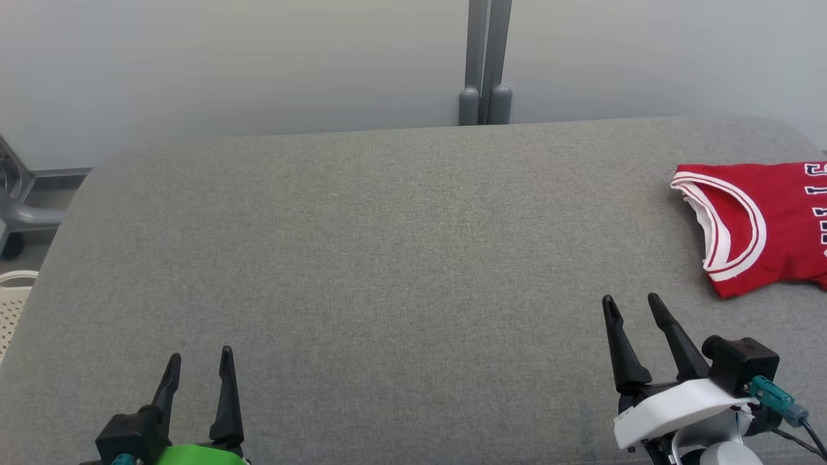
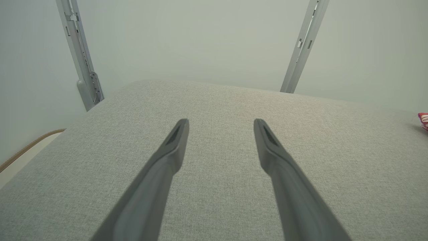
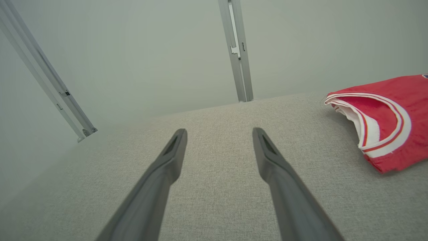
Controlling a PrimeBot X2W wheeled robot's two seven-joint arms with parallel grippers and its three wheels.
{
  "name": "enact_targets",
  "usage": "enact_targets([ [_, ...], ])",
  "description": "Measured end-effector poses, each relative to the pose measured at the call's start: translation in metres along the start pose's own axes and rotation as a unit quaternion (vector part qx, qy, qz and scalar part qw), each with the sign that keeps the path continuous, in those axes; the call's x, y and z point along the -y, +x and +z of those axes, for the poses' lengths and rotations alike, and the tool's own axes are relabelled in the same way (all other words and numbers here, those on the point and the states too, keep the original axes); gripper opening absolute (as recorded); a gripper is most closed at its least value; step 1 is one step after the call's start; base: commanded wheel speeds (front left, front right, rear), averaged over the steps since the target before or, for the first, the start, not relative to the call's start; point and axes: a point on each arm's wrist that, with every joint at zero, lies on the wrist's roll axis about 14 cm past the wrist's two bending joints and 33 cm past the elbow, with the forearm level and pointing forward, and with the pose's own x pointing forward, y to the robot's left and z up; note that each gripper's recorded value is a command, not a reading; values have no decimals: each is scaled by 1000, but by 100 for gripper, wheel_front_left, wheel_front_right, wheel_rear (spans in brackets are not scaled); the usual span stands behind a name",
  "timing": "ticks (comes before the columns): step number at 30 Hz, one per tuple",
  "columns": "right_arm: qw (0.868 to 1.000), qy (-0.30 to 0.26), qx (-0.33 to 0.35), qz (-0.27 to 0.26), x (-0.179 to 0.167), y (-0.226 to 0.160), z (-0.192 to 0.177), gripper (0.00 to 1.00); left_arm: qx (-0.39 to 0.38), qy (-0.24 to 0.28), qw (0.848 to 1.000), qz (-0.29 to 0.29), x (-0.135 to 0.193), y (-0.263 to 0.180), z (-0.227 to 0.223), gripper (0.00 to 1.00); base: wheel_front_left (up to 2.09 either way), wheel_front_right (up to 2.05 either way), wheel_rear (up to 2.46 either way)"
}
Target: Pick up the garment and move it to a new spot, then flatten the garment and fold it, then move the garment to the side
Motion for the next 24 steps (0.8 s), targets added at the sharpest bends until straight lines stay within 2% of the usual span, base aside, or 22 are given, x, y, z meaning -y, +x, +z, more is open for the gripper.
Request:
enact_targets([
  [8,1000,0,-3,0,0,-3,-2,100,0,12,1000,-10,4,-1,0,100,0,0,0],
  [9,1000,1,-4,0,0,-3,-2,0,0,12,1000,-11,5,-1,-1,0,0,0,0],
  [15,999,11,-41,-13,5,-13,-26,0,-29,2,1000,-7,8,-5,-19,0,0,0,0],
  [24,994,88,-48,-39,17,-15,-30,0,-57,-75,996,11,3,-3,-29,0,0,0,0],
])
